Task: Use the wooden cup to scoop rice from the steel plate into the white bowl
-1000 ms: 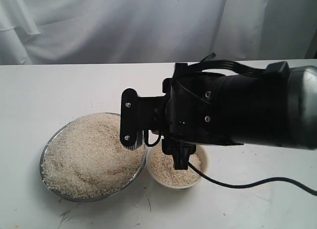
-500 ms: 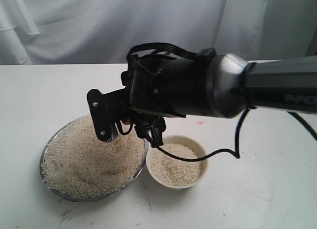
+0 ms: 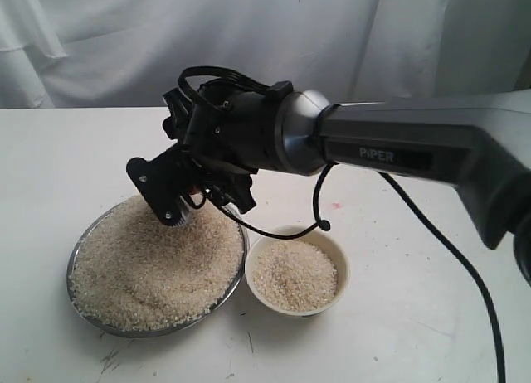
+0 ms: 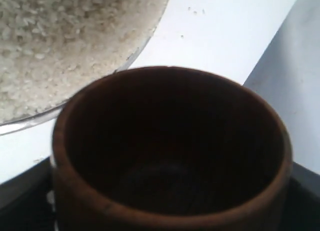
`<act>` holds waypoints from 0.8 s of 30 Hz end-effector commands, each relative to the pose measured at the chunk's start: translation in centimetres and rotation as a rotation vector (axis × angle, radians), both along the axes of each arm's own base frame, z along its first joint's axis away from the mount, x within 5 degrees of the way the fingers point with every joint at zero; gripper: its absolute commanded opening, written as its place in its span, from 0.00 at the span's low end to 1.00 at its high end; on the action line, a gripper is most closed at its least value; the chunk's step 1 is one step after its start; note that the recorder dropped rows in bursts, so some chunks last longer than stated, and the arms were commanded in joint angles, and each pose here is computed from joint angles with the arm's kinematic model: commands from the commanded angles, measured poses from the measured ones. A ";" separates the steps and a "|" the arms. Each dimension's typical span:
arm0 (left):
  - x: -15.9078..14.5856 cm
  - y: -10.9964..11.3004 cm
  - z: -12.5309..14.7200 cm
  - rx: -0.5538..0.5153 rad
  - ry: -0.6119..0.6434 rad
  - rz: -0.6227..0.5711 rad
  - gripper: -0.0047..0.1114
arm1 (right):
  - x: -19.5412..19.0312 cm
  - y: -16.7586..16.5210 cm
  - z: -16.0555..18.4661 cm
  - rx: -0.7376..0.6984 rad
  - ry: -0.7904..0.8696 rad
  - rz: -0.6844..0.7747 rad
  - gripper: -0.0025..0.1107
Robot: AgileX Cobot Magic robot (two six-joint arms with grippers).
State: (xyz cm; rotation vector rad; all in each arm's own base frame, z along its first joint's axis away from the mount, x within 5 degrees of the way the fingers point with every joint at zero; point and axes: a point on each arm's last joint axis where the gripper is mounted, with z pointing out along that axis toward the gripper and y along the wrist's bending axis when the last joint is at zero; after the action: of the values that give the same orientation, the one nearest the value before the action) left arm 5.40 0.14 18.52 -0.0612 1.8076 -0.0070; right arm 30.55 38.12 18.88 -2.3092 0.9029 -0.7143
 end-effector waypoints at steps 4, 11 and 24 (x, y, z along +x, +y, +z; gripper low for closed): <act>0.0 0.0 -0.1 -0.001 -0.006 0.002 0.04 | 1.9 0.3 -0.4 -0.081 -0.166 0.216 0.02; 0.0 0.0 -0.1 -0.001 -0.006 0.002 0.04 | 2.4 1.2 -1.4 -0.083 -0.200 0.262 0.02; 0.0 0.0 -0.1 -0.001 -0.006 0.002 0.04 | 1.6 4.1 -1.0 -0.055 -0.246 0.267 0.02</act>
State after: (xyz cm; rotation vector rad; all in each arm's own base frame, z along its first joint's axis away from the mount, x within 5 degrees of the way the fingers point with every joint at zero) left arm 5.40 0.14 18.52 -0.0612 1.8076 -0.0070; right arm 32.50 41.84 17.25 -2.2823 0.4776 -0.8746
